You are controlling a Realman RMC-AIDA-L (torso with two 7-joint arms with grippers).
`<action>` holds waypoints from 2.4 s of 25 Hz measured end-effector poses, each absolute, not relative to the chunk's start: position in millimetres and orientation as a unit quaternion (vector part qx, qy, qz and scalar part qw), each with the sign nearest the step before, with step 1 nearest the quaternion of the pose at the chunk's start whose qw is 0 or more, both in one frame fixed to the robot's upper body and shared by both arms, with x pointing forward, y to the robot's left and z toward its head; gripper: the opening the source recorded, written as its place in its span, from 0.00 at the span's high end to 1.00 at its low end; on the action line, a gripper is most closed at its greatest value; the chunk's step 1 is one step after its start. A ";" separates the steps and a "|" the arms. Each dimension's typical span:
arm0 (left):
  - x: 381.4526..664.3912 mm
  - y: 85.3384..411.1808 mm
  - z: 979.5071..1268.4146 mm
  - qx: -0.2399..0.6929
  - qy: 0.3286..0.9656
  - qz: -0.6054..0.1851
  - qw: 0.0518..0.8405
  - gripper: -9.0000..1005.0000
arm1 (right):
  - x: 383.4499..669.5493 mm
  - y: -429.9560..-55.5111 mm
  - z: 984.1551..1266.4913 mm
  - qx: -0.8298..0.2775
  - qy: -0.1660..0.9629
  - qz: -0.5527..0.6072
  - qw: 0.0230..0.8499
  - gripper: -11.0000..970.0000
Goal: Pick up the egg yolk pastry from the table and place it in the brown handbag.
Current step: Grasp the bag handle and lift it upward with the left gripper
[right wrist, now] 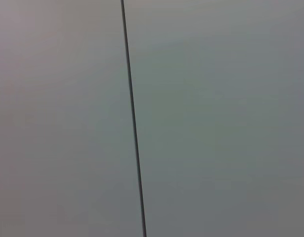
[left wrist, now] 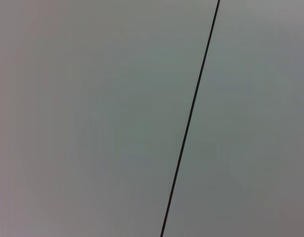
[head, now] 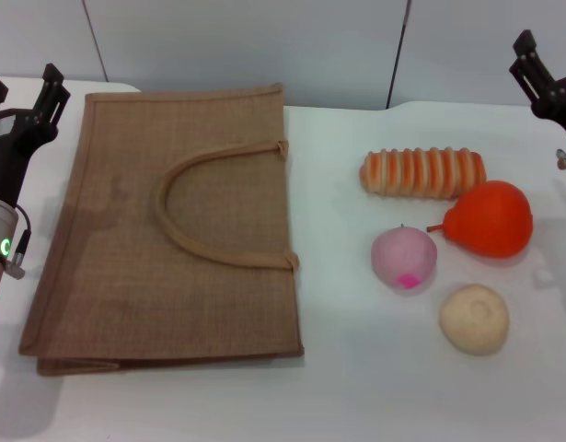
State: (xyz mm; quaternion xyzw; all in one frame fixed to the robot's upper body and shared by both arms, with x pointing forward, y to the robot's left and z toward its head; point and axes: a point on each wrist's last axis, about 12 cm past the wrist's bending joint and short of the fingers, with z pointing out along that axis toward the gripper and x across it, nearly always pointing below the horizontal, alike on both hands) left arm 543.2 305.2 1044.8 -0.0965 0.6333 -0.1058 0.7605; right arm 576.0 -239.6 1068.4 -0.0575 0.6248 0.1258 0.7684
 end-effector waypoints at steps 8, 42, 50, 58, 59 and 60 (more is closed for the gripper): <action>543.3 305.3 1044.7 -0.097 0.634 -0.106 0.760 0.16 | 575.8 -239.6 1068.2 -0.058 0.625 0.126 0.768 0.09; 557.8 359.5 1081.3 -0.086 0.673 -0.422 0.601 0.16 | 572.1 -244.9 1064.7 -0.054 0.629 0.120 0.766 0.09; 576.0 364.9 1109.4 -0.057 0.752 -0.464 0.465 0.16 | 572.8 -244.7 1065.4 -0.053 0.628 0.120 0.767 0.09; 590.7 357.1 1133.7 -0.033 0.870 -0.320 0.373 0.16 | 573.3 -246.1 1065.5 -0.053 0.629 0.118 0.767 0.09; 593.4 355.7 1135.7 -0.028 0.884 -0.302 0.355 0.16 | 573.4 -246.4 1065.2 -0.053 0.630 0.117 0.766 0.09; 596.1 354.8 1137.4 -0.024 0.894 -0.288 0.342 0.16 | 573.5 -246.7 1065.1 -0.053 0.630 0.116 0.766 0.09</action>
